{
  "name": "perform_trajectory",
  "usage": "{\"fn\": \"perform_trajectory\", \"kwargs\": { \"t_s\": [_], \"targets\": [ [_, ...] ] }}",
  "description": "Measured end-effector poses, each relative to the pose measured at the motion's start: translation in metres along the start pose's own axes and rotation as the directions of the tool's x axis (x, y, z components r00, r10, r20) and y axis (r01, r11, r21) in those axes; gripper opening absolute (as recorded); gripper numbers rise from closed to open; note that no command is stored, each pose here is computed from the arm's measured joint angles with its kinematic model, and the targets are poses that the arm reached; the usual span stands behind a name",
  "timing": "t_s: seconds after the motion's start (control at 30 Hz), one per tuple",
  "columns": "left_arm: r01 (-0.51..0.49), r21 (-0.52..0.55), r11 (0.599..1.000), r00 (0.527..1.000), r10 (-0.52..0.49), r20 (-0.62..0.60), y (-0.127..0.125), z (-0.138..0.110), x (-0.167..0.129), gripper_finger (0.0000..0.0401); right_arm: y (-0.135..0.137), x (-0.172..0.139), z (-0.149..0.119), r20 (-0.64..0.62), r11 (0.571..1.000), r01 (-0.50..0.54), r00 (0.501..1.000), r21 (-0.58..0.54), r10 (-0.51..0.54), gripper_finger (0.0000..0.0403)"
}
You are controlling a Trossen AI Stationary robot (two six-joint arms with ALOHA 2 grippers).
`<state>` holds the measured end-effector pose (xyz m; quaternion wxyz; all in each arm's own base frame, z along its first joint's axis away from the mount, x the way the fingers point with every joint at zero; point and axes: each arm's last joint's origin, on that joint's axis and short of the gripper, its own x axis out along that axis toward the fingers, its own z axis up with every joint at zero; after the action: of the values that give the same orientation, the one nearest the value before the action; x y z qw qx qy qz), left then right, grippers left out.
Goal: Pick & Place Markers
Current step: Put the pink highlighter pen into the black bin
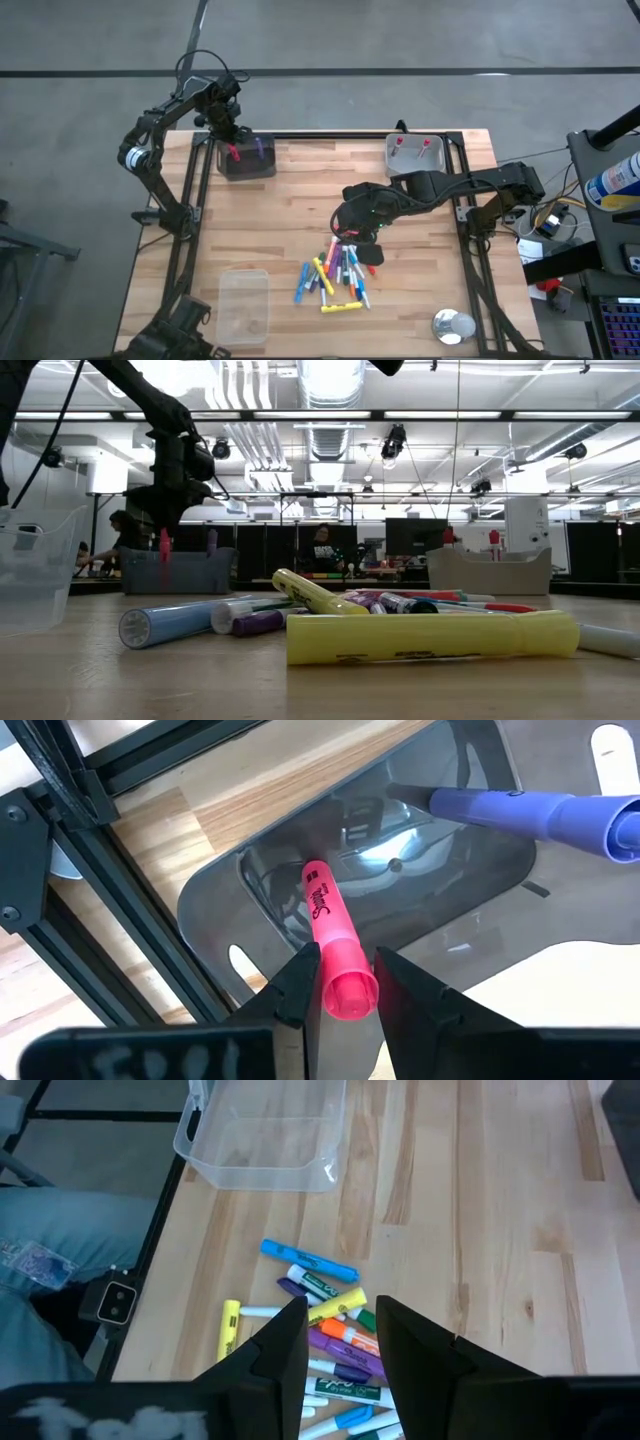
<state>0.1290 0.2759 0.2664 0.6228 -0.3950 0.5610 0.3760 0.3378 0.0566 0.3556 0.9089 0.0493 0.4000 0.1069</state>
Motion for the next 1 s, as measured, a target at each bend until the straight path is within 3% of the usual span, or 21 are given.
{"fn": "perform_trajectory", "kwargs": {
  "t_s": [0.67,1.0],
  "targets": [
    [0.000,0.012,1.000,1.000,0.000,-0.019,0.0004,-0.0025,0.0055,0.0083,0.0000,0.0000,-0.0004,-0.004,1.000,0.000,1.000,0.001,0.000,0.0114],
    [-0.003,0.012,1.000,1.000,0.003,-0.024,0.0007,-0.0029,0.0079,0.0148,0.0000,0.0000,-0.0004,-0.004,1.000,0.000,1.000,0.000,0.000,0.0114]
  ]
}}
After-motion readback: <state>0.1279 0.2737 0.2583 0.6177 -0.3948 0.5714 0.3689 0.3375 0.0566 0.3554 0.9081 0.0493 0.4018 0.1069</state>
